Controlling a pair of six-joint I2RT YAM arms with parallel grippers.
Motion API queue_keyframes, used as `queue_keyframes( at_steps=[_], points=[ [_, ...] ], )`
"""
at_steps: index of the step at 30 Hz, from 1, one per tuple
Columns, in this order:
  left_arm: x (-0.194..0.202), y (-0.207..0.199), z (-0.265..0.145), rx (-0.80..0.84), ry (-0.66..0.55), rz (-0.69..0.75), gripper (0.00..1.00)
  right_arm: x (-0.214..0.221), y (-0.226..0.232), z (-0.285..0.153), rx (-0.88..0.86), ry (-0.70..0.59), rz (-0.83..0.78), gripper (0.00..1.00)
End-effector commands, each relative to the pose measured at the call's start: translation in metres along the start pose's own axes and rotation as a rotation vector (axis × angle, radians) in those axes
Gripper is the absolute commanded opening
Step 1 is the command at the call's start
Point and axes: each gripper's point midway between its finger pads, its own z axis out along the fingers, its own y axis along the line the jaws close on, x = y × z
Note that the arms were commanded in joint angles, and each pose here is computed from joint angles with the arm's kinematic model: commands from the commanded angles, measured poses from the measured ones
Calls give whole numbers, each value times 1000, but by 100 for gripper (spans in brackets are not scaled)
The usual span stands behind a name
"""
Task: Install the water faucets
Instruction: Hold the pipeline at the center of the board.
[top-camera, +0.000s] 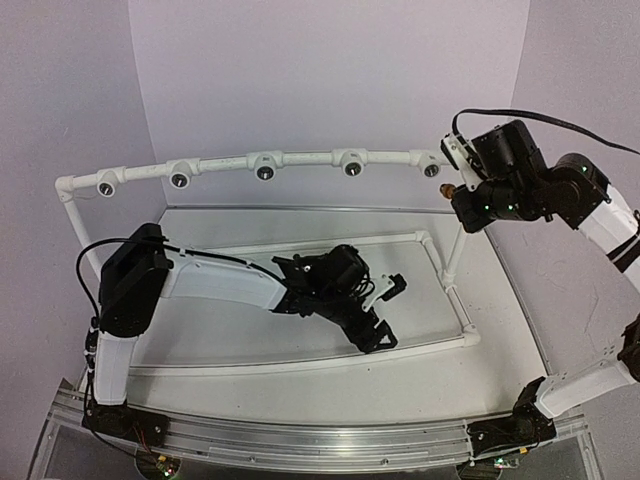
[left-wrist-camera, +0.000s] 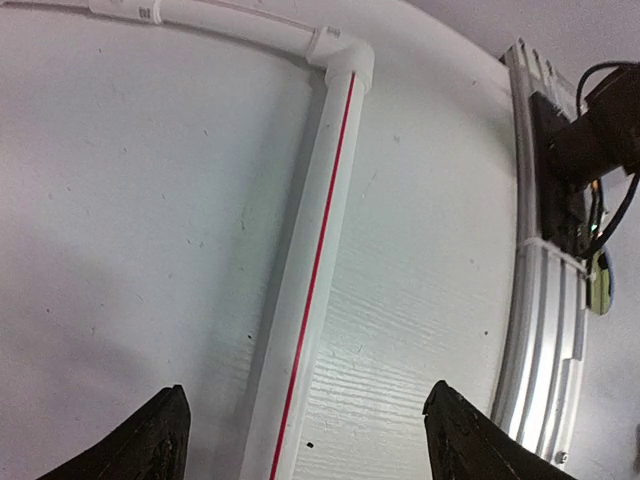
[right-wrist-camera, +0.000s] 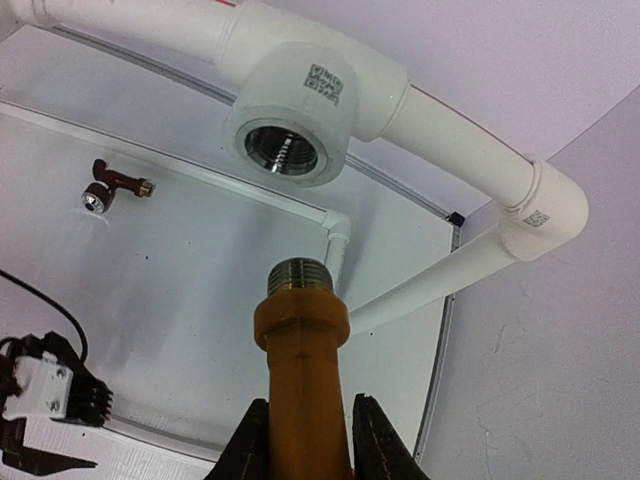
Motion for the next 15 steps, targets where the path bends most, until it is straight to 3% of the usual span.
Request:
queue_keyframes(
  at_steps=[1, 9, 15],
  points=[
    [16, 11, 17, -107, 87, 155, 84, -21, -16, -5, 75, -125, 98, 0],
    [43, 3, 46, -67, 155, 262, 82, -37, 1, 6, 14, -200, 124, 0],
    [65, 19, 67, -106, 206, 288, 68, -42, 2, 14, 36, -211, 161, 0]
  ],
)
